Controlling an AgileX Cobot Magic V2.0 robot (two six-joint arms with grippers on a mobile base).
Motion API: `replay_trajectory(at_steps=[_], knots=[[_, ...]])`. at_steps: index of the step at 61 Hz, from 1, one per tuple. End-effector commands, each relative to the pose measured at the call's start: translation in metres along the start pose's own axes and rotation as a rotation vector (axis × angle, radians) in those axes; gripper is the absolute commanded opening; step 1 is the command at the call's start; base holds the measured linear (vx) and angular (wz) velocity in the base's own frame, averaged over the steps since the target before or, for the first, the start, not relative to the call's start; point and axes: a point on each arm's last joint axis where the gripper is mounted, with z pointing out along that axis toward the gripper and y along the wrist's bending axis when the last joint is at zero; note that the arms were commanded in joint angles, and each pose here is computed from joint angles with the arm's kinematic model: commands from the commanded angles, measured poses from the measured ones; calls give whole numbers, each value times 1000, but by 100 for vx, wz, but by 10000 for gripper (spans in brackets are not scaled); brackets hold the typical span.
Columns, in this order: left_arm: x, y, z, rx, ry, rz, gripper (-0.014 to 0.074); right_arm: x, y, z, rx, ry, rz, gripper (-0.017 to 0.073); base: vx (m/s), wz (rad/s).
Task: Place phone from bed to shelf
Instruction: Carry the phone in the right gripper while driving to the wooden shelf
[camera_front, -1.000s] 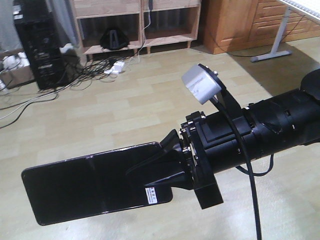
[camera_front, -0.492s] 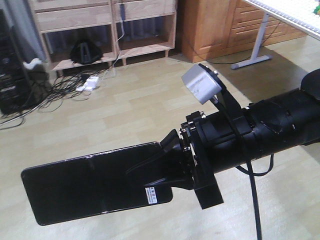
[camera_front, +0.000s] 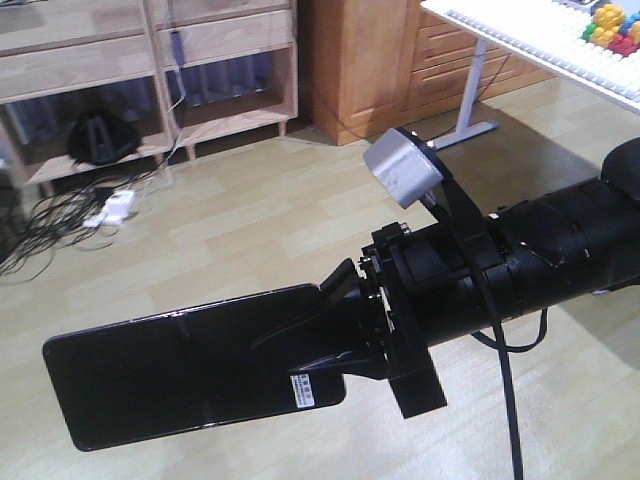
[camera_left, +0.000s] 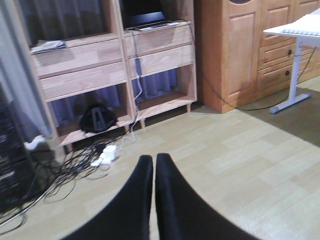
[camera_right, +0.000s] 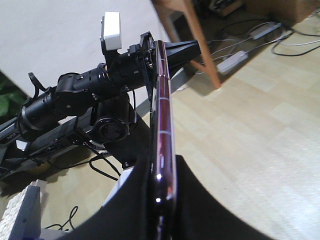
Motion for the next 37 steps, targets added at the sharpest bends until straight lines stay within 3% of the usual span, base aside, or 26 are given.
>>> replay_trajectory(at_steps=[1, 37], knots=[[-14, 2, -3, -7, -105, -14, 1, -15, 22, -9, -98, -77, -39, -2, 43, -21], [-14, 2, -3, -7, -105, -14, 1, -15, 22, -9, -98, -77, -39, -2, 44, -12]])
